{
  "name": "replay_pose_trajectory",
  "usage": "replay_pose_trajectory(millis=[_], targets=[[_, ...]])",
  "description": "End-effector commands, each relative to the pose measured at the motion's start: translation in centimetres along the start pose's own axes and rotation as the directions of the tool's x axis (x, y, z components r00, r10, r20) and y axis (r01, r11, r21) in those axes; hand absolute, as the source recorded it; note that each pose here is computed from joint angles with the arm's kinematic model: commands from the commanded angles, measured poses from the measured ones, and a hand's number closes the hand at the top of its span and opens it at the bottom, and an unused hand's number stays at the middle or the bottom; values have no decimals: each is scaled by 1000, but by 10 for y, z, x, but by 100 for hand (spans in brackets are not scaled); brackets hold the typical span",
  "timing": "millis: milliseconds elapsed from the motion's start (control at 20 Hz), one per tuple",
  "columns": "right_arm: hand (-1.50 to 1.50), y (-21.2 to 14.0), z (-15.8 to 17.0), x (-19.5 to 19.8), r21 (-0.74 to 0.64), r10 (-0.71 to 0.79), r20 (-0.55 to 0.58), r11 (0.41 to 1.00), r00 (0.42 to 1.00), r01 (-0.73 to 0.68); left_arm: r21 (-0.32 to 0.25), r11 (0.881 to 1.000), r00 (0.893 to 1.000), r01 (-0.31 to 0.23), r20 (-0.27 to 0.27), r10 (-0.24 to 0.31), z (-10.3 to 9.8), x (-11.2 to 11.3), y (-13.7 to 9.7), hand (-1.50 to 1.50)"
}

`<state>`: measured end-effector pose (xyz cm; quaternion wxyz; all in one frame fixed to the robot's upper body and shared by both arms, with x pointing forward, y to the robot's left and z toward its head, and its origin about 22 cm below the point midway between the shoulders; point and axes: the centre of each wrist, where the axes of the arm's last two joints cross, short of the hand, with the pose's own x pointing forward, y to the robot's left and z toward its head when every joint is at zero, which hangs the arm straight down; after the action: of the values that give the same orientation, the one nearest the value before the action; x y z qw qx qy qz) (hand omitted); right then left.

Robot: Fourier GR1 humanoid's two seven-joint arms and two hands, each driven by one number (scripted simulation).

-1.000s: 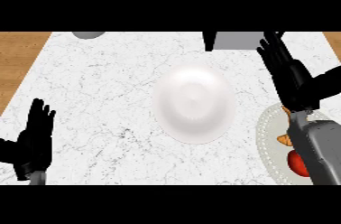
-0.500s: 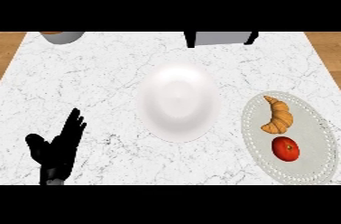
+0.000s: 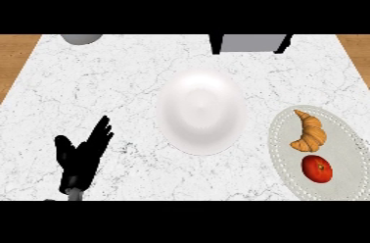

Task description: Pick the croissant from the placemat and place it in the plate

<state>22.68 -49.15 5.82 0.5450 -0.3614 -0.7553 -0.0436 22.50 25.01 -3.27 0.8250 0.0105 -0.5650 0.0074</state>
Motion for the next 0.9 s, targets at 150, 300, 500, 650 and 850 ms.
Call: replay_pose_trajectory(millis=[150,300,500,650,850], targets=[[-150,-19,-12,24,310,285,-67,917,956,-252,-21,1000,1000,5,-6,-5,-3,-2,-16,0],[-150,-26,-13,36,448,392,-86,836,916,-316,-5,1000,1000,18,-6,-18,5,-3,-1,0],[-150,-2,-19,52,527,473,-82,768,877,-365,-33,999,1000,8,-23,-9,-1,-17,-13,0],[-150,30,-11,71,547,524,-103,740,846,-392,-1,1000,1000,16,-15,-16,-9,5,-5,0],[-150,47,-21,73,579,571,-105,701,814,-417,-39,999,1000,13,-14,-14,-13,17,-17,0]])
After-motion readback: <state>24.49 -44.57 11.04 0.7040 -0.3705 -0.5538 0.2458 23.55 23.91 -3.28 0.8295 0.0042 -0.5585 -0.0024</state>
